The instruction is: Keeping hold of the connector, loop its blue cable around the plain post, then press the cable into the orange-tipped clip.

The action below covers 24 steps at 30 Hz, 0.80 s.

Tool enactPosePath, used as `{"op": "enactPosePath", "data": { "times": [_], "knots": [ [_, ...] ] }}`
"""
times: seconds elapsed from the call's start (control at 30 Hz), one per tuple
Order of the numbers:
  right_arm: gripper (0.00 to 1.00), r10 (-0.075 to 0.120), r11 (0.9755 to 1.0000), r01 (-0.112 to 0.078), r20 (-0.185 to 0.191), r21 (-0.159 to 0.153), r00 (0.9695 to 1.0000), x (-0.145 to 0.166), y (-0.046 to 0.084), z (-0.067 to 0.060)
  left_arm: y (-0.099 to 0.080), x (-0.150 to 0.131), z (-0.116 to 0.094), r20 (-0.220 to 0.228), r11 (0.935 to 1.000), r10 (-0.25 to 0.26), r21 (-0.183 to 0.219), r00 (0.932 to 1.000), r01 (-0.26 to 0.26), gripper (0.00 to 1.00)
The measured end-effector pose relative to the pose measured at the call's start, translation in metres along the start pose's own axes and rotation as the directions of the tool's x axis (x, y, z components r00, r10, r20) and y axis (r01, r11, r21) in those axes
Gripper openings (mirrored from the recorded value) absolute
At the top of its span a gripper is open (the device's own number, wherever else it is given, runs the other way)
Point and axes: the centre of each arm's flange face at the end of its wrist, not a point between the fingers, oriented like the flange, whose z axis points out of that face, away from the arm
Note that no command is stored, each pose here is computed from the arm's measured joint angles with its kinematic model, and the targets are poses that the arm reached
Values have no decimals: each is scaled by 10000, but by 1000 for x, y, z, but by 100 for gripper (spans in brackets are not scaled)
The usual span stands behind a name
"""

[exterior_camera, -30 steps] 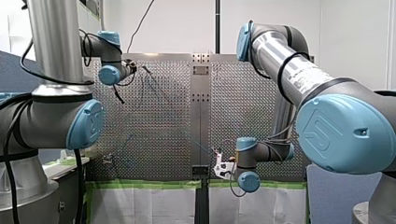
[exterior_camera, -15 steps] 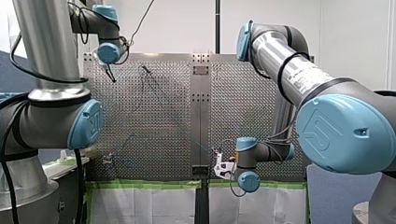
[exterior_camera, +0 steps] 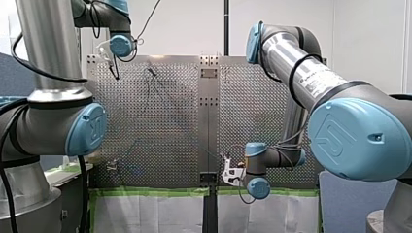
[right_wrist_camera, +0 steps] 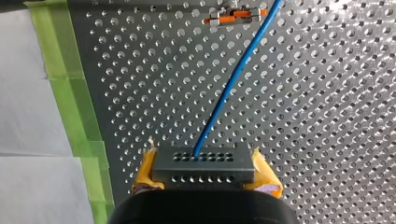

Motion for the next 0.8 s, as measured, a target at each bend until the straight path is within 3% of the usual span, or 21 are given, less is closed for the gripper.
{"op": "enactPosePath", "data": {
  "times": [0.43, 0.53, 0.7, 0.8],
  "knots": [
    [0, -5, 10000, 5, 103, 0, 9999, 1, -1, 4, -47, -24, -4, -317, 9960, 879, -159, 9956, -884, 100],
    [0, -10, 10000, 10, 119, -3, 9999, 1, -1, 4, -55, -21, -10, -613, 9943, 1031, -226, 9928, -1046, 100],
    [0, -59, 10000, 58, 173, 44, 9998, 0, -3, 2, -62, -1, -25, -1375, 9948, 867, -414, 9867, -932, 100],
    [0, -96, 9999, 94, 208, 90, 9997, -1, -6, 1, -65, 12, -33, -1844, 9940, 842, -527, 9792, -954, 100]
  ]
}}
